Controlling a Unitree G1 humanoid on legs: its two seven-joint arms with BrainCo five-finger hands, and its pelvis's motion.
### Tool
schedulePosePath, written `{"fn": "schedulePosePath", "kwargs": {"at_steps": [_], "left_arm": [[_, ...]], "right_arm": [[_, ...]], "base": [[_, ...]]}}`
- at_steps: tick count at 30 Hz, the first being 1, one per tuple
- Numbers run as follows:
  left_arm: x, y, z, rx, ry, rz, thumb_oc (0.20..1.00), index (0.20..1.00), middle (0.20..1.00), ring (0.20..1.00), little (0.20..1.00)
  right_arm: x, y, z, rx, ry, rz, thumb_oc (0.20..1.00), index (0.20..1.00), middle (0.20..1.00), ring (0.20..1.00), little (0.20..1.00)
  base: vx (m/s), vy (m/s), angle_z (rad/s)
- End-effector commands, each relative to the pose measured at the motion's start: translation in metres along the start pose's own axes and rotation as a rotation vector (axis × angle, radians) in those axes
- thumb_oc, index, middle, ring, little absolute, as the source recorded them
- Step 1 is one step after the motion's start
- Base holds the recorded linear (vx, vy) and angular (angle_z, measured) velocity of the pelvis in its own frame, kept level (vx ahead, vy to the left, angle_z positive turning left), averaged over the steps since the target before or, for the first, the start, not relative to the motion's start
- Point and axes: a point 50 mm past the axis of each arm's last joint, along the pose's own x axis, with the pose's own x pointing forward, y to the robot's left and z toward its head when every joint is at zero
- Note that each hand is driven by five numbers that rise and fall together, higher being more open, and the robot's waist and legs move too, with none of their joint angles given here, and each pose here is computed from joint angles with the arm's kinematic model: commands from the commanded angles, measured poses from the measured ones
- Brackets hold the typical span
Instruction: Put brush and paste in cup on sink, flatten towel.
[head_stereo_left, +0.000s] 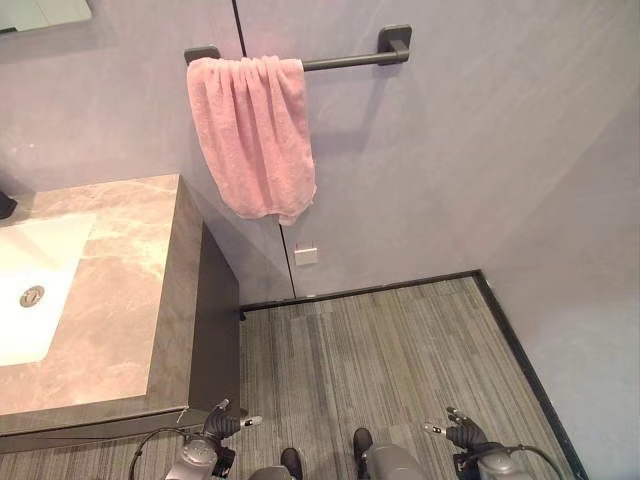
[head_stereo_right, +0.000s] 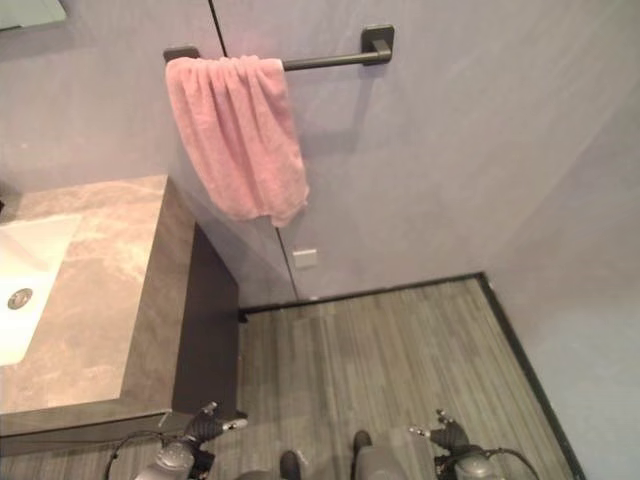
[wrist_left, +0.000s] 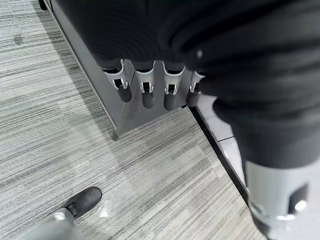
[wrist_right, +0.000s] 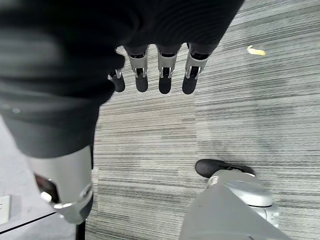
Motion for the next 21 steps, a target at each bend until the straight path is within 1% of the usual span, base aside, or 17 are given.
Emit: {"fn": "schedulePosePath", "kwargs": {"at_steps": [1, 2, 6, 11, 17, 21], "left_arm": [[0.001, 0.021, 0.015, 0.036, -0.075, 0.056, 1.0, 1.0, 1.0, 1.0, 1.0], [0.001, 0.024, 0.016, 0.027, -0.083, 0.064, 1.0, 1.0, 1.0, 1.0, 1.0], [0.0, 0.032, 0.015, 0.01, -0.086, 0.099, 1.0, 1.0, 1.0, 1.0, 1.0], [0.002, 0.029, 0.017, -0.02, -0.081, 0.096, 1.0, 1.0, 1.0, 1.0, 1.0], [0.002, 0.03, 0.015, -0.048, -0.072, 0.109, 1.0, 1.0, 1.0, 1.0, 1.0], [0.004, 0.028, 0.023, -0.086, -0.089, 0.118, 1.0, 1.0, 1.0, 1.0, 1.0]], "right_arm": [[0.002, 0.009, 0.029, -0.057, -0.126, 0.051, 1.0, 1.0, 1.0, 1.0, 1.0], [0.0, 0.011, 0.036, -0.076, -0.163, 0.064, 1.0, 1.0, 1.0, 1.0, 1.0], [-0.001, 0.012, 0.043, -0.11, -0.2, 0.082, 1.0, 1.0, 1.0, 1.0, 1.0], [-0.004, 0.012, 0.042, -0.14, -0.212, 0.094, 1.0, 1.0, 1.0, 1.0, 1.0], [-0.009, 0.002, 0.035, -0.137, -0.215, 0.066, 1.0, 1.0, 1.0, 1.0, 1.0], [-0.01, -0.002, 0.026, -0.134, -0.188, 0.045, 1.0, 1.0, 1.0, 1.0, 1.0]], "base": [[0.05, -0.028, -0.02], [0.07, -0.069, 0.08], [0.1, -0.146, -0.05], [0.12, -0.222, -0.17], [0.12, -0.176, 0.18], [0.11, -0.122, 0.19]]}}
